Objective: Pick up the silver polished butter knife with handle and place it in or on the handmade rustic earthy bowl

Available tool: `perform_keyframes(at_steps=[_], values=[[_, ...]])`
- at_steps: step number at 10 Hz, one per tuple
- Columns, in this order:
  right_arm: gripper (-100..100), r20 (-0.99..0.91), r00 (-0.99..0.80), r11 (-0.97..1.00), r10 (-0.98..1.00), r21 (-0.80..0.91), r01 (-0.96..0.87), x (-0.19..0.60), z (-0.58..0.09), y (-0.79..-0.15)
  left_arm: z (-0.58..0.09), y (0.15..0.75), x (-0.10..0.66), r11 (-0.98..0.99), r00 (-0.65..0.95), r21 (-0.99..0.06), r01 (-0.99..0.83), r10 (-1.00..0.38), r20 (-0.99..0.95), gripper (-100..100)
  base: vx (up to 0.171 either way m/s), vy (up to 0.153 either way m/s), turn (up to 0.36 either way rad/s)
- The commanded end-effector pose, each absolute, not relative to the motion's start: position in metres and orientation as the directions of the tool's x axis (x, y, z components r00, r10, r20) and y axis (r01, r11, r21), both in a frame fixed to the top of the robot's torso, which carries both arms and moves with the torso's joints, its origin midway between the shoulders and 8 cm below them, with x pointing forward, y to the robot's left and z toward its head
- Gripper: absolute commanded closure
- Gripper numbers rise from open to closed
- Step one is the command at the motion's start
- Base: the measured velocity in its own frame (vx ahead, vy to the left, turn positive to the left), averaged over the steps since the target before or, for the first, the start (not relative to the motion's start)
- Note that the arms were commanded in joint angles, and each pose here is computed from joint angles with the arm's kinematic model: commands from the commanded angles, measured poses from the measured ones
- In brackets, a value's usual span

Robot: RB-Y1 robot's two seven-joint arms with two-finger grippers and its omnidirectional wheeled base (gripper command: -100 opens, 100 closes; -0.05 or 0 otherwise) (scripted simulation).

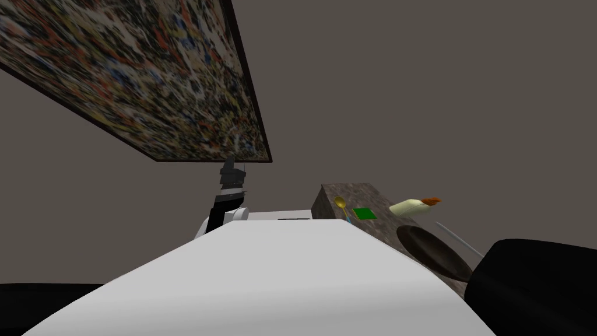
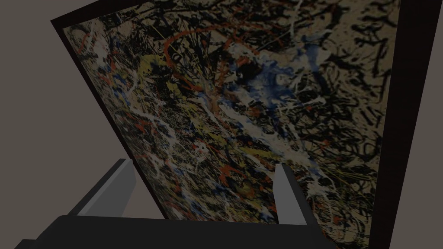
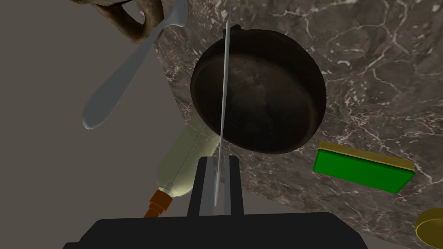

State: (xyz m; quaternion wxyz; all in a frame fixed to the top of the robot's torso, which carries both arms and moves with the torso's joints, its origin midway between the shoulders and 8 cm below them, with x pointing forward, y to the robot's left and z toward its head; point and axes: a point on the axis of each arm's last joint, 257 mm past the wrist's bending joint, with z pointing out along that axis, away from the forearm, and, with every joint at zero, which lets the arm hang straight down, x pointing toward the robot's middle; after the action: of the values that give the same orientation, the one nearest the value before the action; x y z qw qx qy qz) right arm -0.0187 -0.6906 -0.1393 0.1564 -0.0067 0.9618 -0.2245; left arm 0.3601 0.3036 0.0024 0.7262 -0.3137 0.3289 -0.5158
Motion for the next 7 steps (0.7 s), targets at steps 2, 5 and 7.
perform_keyframes(at_steps=[2, 5, 7], values=[[100, -0.284, -0.954, 0.902, -0.095, -0.431, 0.038, -0.0179, -0.1379, -0.6892, 0.0025, 0.3036, 0.3601, 0.271, 0.252, -0.795, 0.543, -0.956, -0.154, 0, -0.013, -0.031, -0.001], [-100, -0.282, -0.954, 0.902, -0.097, -0.43, 0.035, -0.0179, -0.1377, -0.689, 0.0025, 0.3036, 0.3601, 0.271, 0.251, -0.795, 0.543, -0.956, -0.154, 0, 0.0, 0.0, 0.0], [-100, -0.282, -0.954, 0.902, -0.097, -0.43, 0.035, -0.0179, -0.1377, -0.689, 0.0025, 0.3036, 0.3601, 0.271, 0.251, -0.795, 0.543, -0.956, -0.154, 0, 0.0, 0.0, 0.0]])
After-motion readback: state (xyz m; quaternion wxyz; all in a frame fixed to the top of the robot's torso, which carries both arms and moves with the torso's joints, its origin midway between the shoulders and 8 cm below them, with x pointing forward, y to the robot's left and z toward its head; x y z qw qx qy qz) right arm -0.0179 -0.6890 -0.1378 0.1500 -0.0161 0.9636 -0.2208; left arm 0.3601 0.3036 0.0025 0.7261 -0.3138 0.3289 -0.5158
